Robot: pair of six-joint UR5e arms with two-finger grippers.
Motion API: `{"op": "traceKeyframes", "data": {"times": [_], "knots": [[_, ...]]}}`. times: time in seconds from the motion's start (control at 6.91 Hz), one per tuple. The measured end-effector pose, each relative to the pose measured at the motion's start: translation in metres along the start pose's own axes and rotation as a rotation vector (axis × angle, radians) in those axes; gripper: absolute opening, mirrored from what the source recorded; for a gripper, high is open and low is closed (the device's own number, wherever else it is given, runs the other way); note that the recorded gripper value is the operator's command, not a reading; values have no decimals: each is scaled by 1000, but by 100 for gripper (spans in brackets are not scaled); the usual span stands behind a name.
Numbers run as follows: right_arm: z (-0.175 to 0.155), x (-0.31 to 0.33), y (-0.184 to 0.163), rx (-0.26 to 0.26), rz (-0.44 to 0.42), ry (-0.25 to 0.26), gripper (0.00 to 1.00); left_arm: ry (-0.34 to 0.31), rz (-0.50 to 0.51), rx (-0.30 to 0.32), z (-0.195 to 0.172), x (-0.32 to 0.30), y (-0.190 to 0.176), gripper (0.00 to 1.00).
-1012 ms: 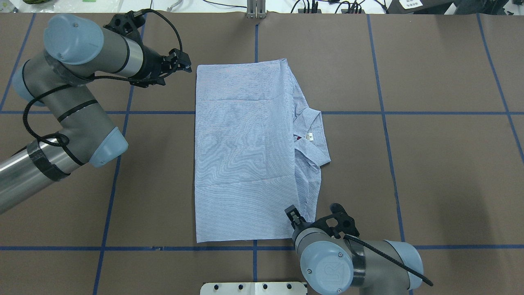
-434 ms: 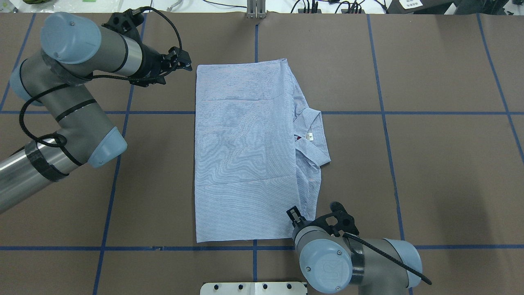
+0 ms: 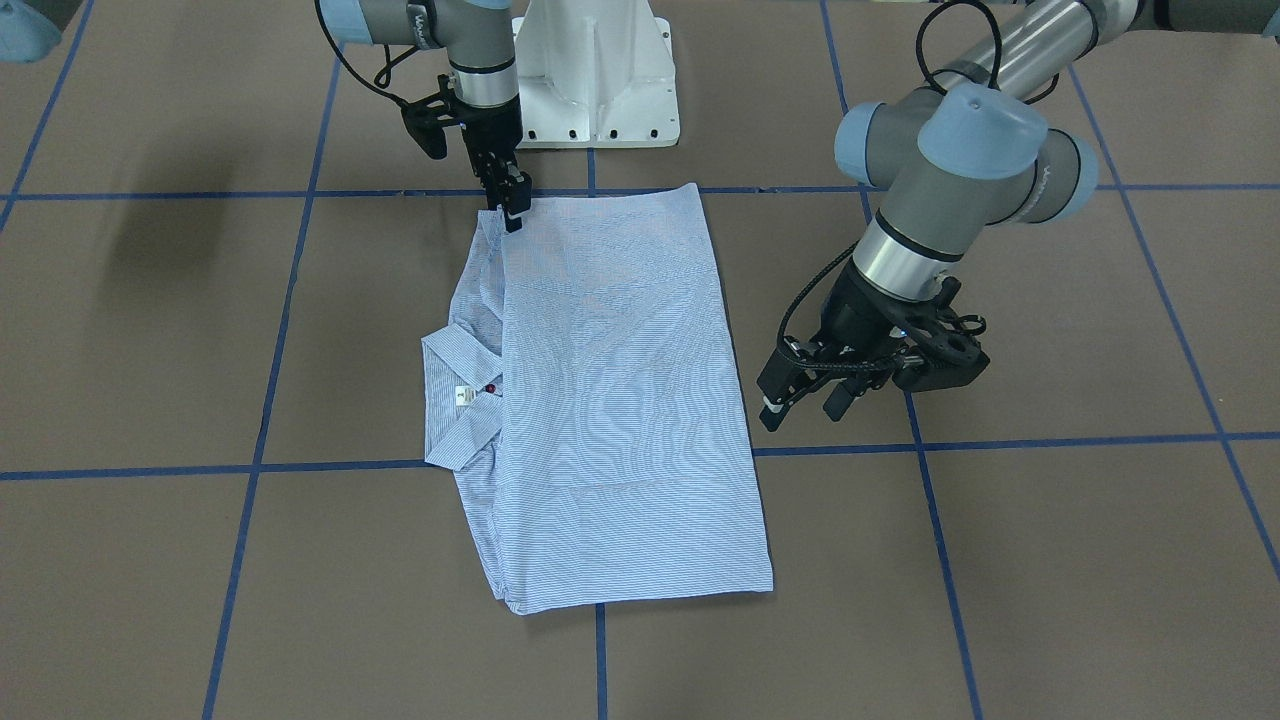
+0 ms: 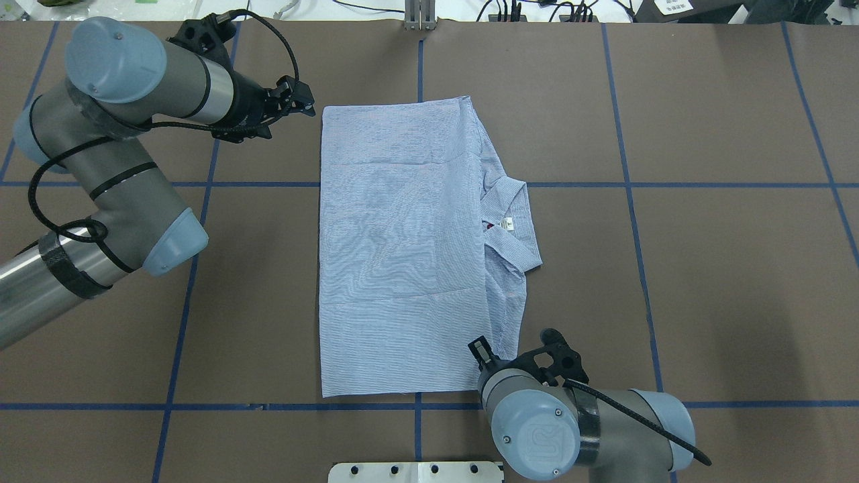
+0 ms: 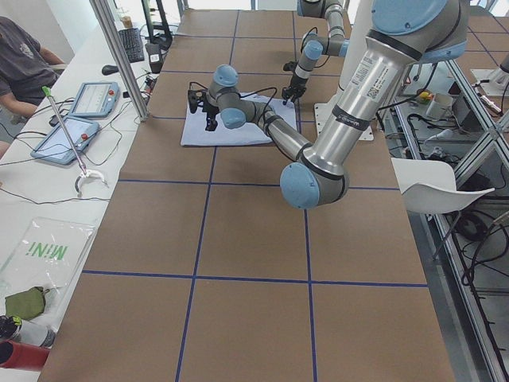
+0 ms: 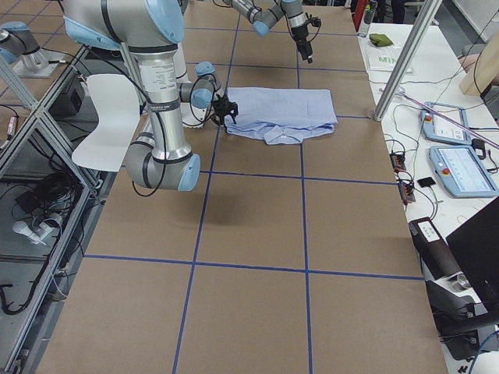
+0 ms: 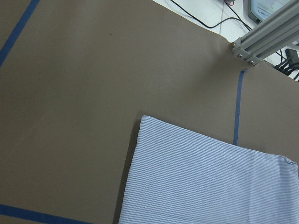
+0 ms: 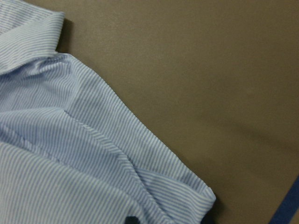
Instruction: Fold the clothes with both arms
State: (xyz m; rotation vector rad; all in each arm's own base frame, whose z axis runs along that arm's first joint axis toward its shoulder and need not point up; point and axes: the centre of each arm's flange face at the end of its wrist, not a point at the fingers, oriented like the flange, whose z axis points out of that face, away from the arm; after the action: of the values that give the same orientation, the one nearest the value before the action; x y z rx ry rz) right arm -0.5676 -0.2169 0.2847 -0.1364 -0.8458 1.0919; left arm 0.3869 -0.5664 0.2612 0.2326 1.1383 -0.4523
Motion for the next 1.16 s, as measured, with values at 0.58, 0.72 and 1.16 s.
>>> {"op": "traceKeyframes", "data": {"times": [0.58,0.72,1.16], "knots": [[-3,2,-5,-1,1,4,0,-4,-3,-1,-3,2,1,89],[-5,1,-5,-3,2,3,0,-4,-3,-2,-2,2,1,89],[-29,0,-8,-5,0,10,0,23,-54,-28,-11,7,26,99]]}}
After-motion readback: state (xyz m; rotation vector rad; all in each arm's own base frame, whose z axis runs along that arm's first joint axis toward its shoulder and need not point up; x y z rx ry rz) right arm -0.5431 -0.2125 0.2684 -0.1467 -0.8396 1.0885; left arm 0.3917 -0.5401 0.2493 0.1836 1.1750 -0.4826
